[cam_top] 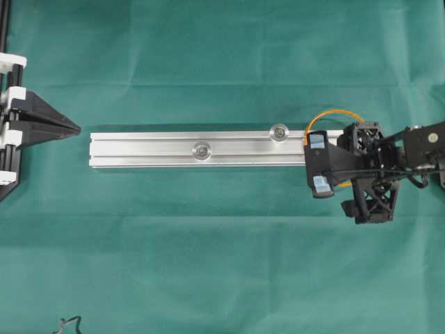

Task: Hook the rubber onto the shaft.
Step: 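Lower the right gripper and pinch the band's near edge, then lift the band with the right gripper and carry it leftward along the rail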

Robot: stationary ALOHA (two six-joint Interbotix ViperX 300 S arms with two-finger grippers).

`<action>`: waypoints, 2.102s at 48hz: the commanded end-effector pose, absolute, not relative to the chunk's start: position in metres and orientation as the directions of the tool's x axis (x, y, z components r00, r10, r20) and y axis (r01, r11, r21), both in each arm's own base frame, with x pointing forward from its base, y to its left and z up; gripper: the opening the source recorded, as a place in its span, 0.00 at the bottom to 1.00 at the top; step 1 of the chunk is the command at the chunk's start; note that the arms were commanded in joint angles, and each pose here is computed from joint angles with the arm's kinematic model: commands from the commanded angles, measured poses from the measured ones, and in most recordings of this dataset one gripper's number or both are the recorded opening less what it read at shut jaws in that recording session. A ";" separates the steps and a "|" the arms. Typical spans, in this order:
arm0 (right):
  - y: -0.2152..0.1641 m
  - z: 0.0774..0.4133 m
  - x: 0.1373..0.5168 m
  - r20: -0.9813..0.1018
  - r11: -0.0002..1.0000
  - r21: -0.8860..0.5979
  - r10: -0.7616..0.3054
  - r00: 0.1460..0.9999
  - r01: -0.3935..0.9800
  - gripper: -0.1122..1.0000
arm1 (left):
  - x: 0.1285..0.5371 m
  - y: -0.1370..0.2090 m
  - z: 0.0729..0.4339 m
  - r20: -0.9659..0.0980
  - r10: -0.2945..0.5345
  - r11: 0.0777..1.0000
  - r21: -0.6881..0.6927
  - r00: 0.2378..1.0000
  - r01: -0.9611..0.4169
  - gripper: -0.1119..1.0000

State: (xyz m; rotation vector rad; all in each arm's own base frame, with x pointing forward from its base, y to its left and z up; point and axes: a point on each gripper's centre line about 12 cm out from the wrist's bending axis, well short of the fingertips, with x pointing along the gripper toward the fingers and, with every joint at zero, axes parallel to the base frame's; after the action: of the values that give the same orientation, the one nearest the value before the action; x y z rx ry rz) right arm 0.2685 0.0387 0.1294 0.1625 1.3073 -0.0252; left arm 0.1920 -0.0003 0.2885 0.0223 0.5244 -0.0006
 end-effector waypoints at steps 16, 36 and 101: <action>0.041 0.121 0.263 -0.952 0.981 0.129 0.082 0.293 0.144 0.98 | 0.196 -0.001 0.300 -0.473 0.004 1.000 0.021 0.881 0.007 0.10; 0.040 0.121 0.265 -0.946 0.980 0.134 0.082 0.312 0.148 0.97 | 0.195 -0.001 0.301 -0.471 0.004 1.000 0.021 0.882 0.007 0.10; 0.038 0.133 0.267 -0.943 0.987 0.108 0.064 0.327 0.116 0.16 | 0.196 -0.001 0.301 -0.471 0.004 1.000 0.023 0.882 0.007 0.10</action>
State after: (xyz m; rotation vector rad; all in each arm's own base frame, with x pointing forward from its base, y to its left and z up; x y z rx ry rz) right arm 0.2614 0.0371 0.1190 0.1629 1.2794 -0.0424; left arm 0.1920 -0.0003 0.2885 0.0208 0.5244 -0.0002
